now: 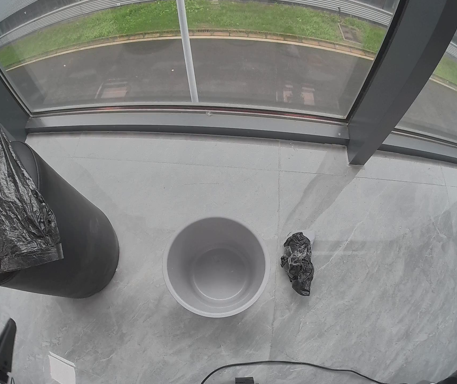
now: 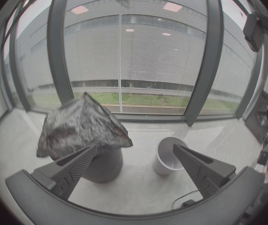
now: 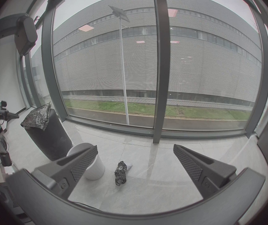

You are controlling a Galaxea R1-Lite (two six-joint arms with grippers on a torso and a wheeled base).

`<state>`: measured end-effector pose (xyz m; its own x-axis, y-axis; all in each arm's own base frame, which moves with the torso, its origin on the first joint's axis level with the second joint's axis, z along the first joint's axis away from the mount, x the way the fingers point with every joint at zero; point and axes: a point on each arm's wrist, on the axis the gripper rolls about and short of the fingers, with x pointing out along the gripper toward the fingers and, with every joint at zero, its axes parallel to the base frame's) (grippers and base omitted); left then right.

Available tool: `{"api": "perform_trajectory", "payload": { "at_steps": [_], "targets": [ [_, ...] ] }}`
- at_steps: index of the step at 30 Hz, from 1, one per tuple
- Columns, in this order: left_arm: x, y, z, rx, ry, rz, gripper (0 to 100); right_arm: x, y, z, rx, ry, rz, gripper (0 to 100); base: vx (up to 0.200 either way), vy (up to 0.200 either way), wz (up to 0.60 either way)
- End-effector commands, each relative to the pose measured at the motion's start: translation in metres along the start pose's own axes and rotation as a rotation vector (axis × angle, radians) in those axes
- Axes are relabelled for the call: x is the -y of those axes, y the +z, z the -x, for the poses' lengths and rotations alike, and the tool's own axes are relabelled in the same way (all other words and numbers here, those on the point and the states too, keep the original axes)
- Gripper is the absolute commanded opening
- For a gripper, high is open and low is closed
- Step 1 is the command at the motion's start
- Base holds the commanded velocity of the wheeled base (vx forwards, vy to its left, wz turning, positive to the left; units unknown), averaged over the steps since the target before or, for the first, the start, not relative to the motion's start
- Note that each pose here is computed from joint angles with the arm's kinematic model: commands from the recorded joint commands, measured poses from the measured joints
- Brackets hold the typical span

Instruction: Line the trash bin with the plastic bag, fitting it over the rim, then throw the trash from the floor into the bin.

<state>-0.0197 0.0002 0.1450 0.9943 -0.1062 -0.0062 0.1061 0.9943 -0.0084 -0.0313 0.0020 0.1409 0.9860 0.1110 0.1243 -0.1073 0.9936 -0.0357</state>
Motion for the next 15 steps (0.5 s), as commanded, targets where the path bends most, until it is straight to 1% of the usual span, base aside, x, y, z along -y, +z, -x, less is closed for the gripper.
{"api": "perform_trajectory", "payload": {
  "at_steps": [1, 2, 3, 4, 6, 7, 8, 9, 10, 11, 12, 13, 15],
  "targets": [
    [-0.004, 0.050, -0.064, -0.288, -0.022, -0.449, 100, 0.004, 0.044, -0.082, -0.193, 0.180, 0.032, 100, 0.000, 0.000, 0.00],
    [-0.005, 0.043, -0.076, -0.325, -0.012, -0.572, 100, 0.003, 0.039, -0.104, -0.210, 0.203, 0.022, 100, 0.000, 0.000, 0.00],
    [-0.005, 0.038, -0.083, -0.346, -0.025, -0.661, 100, 0.003, 0.035, -0.117, -0.212, 0.211, 0.016, 100, 0.000, 0.000, 0.00],
    [-0.005, 0.034, -0.091, -0.362, -0.053, -0.768, 100, 0.002, 0.032, -0.128, -0.207, 0.216, 0.009, 100, 0.000, 0.000, 0.00],
    [-0.006, 0.032, -0.103, -0.362, -0.077, -0.959, 100, -0.001, 0.027, -0.141, -0.201, 0.234, -0.004, 100, 0.000, 0.000, 0.00],
    [-0.007, 0.031, -0.109, -0.368, -0.082, -1.032, 100, -0.002, 0.024, -0.147, -0.202, 0.241, -0.013, 100, 0.000, 0.000, 0.00],
    [-0.007, 0.031, -0.109, -0.368, -0.082, -1.032, 100, -0.002, 0.024, -0.147, -0.202, 0.241, -0.013, 100, 0.000, 0.000, 0.00],
    [-0.007, 0.027, -0.121, -0.378, -0.096, -1.178, 100, -0.004, 0.017, -0.157, -0.230, 0.249, -0.044, 100, 0.000, 0.000, 0.00],
    [-0.007, 0.027, -0.121, -0.378, -0.096, -1.178, 100, -0.004, 0.017, -0.157, -0.230, 0.249, -0.044, 100, 0.000, 0.000, 0.00],
    [-0.007, 0.025, -0.132, -0.378, -0.094, -1.278, 100, -0.004, 0.011, -0.165, -0.272, 0.247, -0.066, 100, 0.000, 0.000, 0.00],
    [-0.007, 0.024, -0.133, -0.378, -0.096, -1.292, 100, -0.005, 0.010, -0.167, -0.277, 0.247, -0.067, 100, 0.000, 0.000, 0.00],
    [-0.006, 0.023, -0.142, -0.362, -0.103, -1.355, 100, -0.004, 0.004, -0.175, -0.307, 0.242, -0.076, 100, 0.000, 0.000, 0.00],
    [-0.004, 0.022, -0.151, -0.341, -0.116, -1.403, 100, -0.005, 0.000, -0.181, -0.314, 0.240, -0.078, 100, 0.000, 0.000, 0.00]
  ]
}}
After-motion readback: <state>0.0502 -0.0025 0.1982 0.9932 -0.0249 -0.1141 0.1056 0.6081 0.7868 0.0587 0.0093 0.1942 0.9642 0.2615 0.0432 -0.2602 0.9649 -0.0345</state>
